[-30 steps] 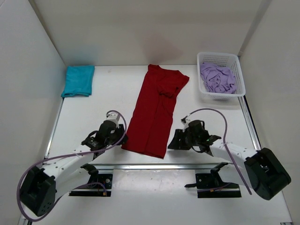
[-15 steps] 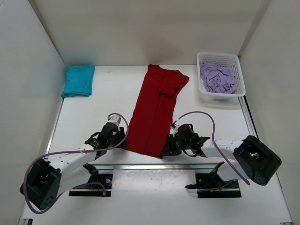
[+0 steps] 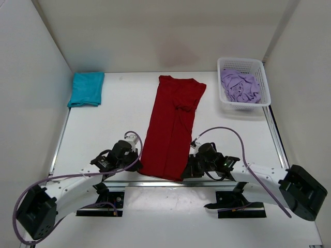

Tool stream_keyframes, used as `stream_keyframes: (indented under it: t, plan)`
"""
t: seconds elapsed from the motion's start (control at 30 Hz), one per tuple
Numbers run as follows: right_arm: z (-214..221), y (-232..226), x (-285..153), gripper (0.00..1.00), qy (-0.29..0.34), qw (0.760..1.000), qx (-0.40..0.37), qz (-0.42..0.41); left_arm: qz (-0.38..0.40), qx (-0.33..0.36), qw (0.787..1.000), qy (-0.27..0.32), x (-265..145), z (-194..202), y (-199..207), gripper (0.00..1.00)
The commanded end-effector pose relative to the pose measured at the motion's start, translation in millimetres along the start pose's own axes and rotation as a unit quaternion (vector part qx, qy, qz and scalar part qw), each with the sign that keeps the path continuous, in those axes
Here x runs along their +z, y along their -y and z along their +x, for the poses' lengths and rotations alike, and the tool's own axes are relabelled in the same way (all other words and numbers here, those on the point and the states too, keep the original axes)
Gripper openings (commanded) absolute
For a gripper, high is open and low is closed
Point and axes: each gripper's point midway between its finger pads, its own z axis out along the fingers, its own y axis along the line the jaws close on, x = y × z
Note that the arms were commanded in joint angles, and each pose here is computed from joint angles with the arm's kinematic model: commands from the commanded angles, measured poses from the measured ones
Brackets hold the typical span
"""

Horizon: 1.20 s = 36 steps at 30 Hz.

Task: Fold and stack the t-shirts
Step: Grab the bottom of the folded rectangular tshirt with both arms, then fold the folded rectangular tshirt in 1/3 of the way

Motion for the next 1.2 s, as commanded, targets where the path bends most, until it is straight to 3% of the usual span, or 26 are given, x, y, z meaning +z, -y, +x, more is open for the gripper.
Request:
stream_keyframes:
  t: [0.0, 0.2, 0.3, 0.47, 0.67, 0.9, 1.0, 1.07, 1.13, 1.17]
  plan:
    - [7, -2, -11, 0.00, -0.008, 1.000, 0.000, 0.016, 0.039, -0.023, 0.998, -0.036, -22, 9, 18, 0.00]
    - [-82, -4, -43, 0.00, 0.095, 0.995, -0.015, 0.008, 0.078, -0.017, 0.993, 0.082, -51, -99, 59, 0.00]
    - [-149, 3, -67, 0.00, 0.162, 0.986, -0.032, 0.030, 0.065, -0.019, 0.992, 0.106, -34, -148, 68, 0.00]
    - [-221, 27, -76, 0.00, 0.208, 0.977, -0.018, 0.049, 0.038, -0.047, 0.985, 0.164, -6, -233, 57, 0.00]
    - [-283, 67, -74, 0.00, 0.236, 0.969, 0.015, 0.065, 0.006, -0.062, 0.985, 0.162, 48, -282, 42, 0.00]
    - [-334, 87, -60, 0.00, 0.237, 0.969, 0.016, 0.063, -0.019, -0.079, 0.987, 0.137, 103, -303, 26, 0.01]
    - [-344, 99, -49, 0.06, 0.231, 0.970, 0.019, 0.069, -0.010, -0.098, 0.987, 0.128, 118, -303, 19, 0.16]
    - [-352, 100, -53, 0.13, 0.238, 0.969, 0.023, 0.068, -0.006, -0.110, 0.984, 0.140, 115, -306, 15, 0.31]
    - [-360, 96, -57, 0.21, 0.246, 0.967, 0.021, 0.062, 0.018, -0.119, 0.975, 0.186, 91, -326, 19, 0.47]
    - [-365, 91, -64, 0.26, 0.255, 0.965, 0.014, 0.058, 0.018, -0.132, 0.974, 0.183, 88, -317, 13, 0.54]
